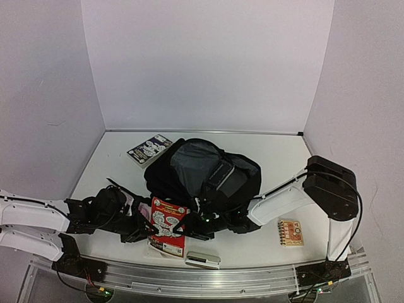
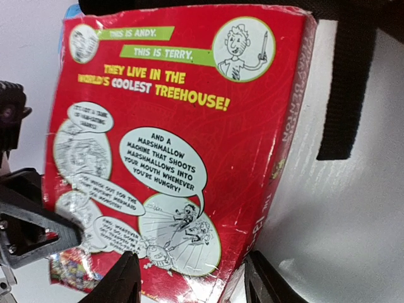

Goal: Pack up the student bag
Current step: Pick up the book from the center of the board.

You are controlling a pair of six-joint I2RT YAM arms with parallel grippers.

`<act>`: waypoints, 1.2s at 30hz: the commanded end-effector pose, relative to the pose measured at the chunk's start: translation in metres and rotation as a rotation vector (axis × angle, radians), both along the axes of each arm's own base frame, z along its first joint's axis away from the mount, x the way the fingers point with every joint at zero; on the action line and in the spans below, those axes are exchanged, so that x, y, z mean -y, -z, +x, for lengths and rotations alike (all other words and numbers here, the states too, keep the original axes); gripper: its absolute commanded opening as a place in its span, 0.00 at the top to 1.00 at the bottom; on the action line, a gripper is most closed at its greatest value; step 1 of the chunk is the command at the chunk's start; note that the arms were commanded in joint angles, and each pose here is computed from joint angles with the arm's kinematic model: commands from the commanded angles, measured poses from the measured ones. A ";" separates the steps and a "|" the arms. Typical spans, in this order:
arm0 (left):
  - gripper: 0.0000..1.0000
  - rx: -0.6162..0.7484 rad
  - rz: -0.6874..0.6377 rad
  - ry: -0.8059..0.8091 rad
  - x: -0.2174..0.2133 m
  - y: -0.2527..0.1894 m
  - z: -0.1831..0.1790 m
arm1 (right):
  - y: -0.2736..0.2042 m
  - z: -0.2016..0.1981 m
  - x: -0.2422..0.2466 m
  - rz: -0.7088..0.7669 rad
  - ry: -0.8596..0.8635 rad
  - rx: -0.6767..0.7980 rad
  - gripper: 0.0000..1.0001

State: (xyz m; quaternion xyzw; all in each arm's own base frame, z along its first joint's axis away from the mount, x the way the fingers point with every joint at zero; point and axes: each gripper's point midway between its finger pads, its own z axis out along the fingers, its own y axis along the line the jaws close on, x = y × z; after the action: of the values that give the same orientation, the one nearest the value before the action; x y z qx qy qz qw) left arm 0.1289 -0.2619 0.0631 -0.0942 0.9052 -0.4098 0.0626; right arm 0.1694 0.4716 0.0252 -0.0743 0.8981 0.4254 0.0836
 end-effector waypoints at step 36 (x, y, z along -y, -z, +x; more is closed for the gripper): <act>1.00 0.637 -0.312 0.204 0.020 -0.229 0.010 | -0.168 0.024 0.038 0.313 0.089 0.209 0.03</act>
State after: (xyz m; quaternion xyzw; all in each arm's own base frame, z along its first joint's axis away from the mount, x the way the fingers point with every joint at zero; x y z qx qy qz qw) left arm 0.1382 -0.2687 0.2162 0.0425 0.8329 -0.5087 0.2138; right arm 0.1850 0.4468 0.1815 -0.0707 0.8191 0.5374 0.1876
